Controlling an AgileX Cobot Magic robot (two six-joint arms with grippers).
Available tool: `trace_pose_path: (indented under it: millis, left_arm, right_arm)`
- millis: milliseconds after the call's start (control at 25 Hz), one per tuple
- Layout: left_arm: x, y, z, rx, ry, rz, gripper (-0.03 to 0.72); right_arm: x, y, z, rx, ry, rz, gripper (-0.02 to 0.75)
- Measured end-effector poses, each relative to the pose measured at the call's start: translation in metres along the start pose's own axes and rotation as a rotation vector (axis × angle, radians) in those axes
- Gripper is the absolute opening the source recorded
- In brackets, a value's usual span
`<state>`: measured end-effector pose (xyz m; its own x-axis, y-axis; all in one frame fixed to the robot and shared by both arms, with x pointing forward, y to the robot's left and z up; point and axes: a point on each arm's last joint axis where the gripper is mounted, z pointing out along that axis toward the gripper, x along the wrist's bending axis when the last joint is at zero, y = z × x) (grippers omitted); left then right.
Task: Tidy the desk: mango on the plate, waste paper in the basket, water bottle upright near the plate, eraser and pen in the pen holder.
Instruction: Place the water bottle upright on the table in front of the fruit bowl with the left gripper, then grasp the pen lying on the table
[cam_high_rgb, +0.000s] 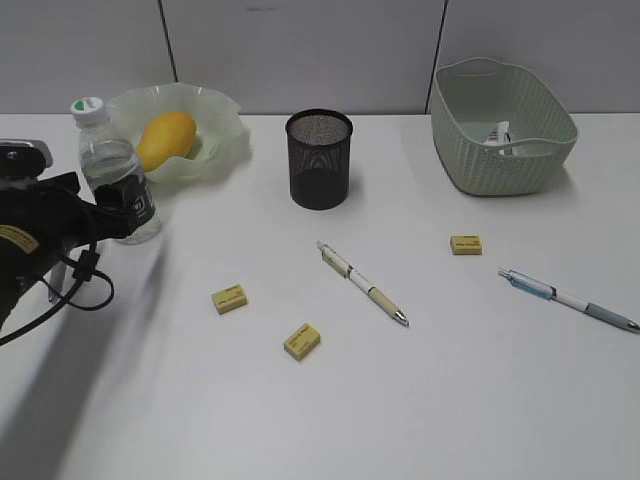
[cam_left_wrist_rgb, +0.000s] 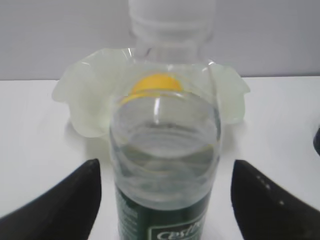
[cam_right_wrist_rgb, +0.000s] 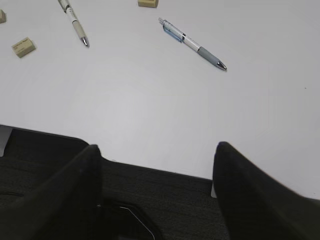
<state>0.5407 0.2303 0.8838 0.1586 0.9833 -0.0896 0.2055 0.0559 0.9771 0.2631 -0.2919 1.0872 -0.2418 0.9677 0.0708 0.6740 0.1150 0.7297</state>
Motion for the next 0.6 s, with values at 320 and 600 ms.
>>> trace_pose_path:
  millis: [320,600]
  left_arm:
    - [-0.005,0.024,-0.038,0.127,-0.045,0.024,0.613]
    - [-0.010,0.084,-0.068,0.383,-0.034,0.033,0.613]
  right_arm:
    - [0.000,0.000,0.000,0.000,0.000,0.000,0.543]
    - [0.000,0.000,0.000,0.000,0.000,0.000,0.543]
